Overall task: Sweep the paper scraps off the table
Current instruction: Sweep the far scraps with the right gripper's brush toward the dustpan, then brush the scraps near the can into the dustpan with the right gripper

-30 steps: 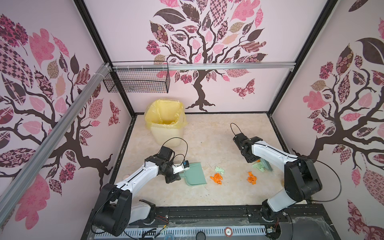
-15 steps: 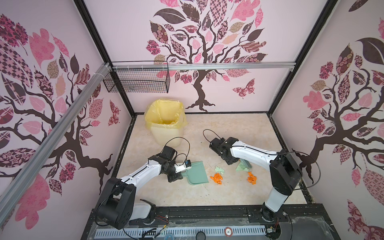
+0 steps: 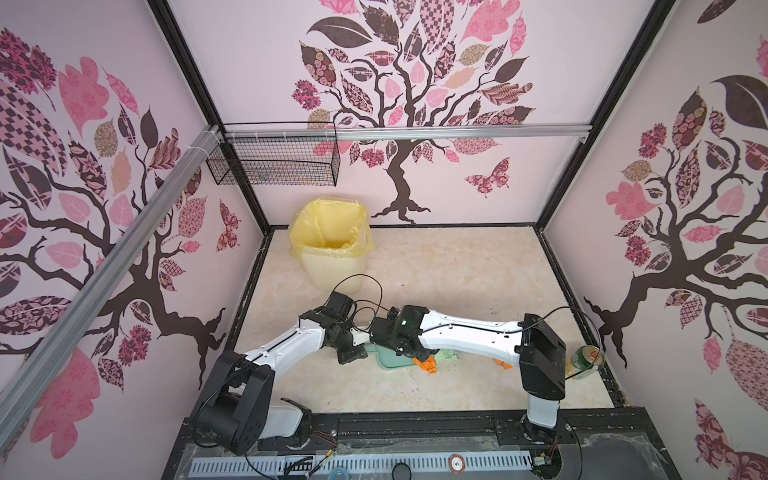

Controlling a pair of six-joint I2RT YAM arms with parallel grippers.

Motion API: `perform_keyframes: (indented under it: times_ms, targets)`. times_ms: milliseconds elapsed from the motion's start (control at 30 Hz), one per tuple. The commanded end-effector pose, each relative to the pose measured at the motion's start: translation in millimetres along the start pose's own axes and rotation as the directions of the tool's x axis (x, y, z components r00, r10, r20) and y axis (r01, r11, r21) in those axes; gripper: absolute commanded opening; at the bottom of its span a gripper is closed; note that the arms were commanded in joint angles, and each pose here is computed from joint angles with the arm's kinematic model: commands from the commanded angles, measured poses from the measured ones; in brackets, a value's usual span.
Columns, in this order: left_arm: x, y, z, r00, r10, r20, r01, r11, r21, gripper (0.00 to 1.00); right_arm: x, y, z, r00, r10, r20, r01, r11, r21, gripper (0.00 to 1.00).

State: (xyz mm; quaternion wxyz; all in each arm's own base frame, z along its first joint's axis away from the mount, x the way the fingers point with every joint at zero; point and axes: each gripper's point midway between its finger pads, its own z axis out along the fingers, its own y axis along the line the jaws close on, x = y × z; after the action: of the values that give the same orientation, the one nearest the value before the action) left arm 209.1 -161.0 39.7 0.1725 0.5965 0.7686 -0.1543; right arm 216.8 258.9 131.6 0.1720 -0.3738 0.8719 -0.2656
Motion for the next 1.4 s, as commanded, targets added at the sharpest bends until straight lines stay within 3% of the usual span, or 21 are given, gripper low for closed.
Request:
perform_keyframes:
  times_ms: [0, 167, 300, 433, 533, 700, 900, 1367]
  targets:
    - [1.9, 0.1, -0.8, 1.0, -0.008, -0.03, 0.008, 1.0, 0.001, 0.0, 11.6, -48.3, -24.4, 0.994, 0.109, 0.005, -0.109, 0.99, 0.089, 0.0]
    - [3.6, -0.3, -1.0, 0.999, -0.004, -0.039, 0.004, 1.0, 0.002, 0.0, 34.8, -108.7, -24.8, 0.932, 0.361, 0.022, -0.361, 0.927, 0.097, 0.0]
    - [6.0, -3.7, -2.8, 0.999, 0.011, -0.046, -0.01, 1.0, 0.008, 0.0, 80.0, -140.0, -5.7, 0.823, 0.567, -0.039, -0.558, 0.819, 0.134, 0.0]
    - [9.9, -10.9, -2.9, 0.998, 0.032, -0.049, -0.03, 0.999, 0.029, 0.0, 123.0, -147.4, 14.0, 0.761, 0.641, -0.1, -0.616, 0.763, 0.196, 0.0]
    - [14.0, -17.6, -2.4, 0.997, 0.053, -0.056, -0.05, 0.997, 0.057, 0.0, 144.5, -144.5, 23.4, 0.738, 0.66, -0.143, -0.626, 0.748, 0.218, 0.0]
    - [15.0, -23.4, -2.6, 0.995, 0.081, -0.052, -0.077, 0.993, 0.085, 0.0, 174.1, -125.1, 41.9, 0.721, 0.647, -0.247, -0.598, 0.761, 0.249, 0.0]
    - [11.8, -18.3, -0.2, 0.995, 0.082, -0.05, -0.078, 0.994, 0.082, 0.0, 174.0, -97.8, 58.0, 0.699, 0.633, -0.332, -0.597, 0.772, 0.215, 0.0]
    - [9.3, -14.7, 1.0, 0.997, 0.058, -0.044, -0.055, 0.996, 0.069, 0.0, 74.1, -41.4, 38.4, 0.767, 0.595, -0.24, -0.617, 0.786, -0.024, 0.0]
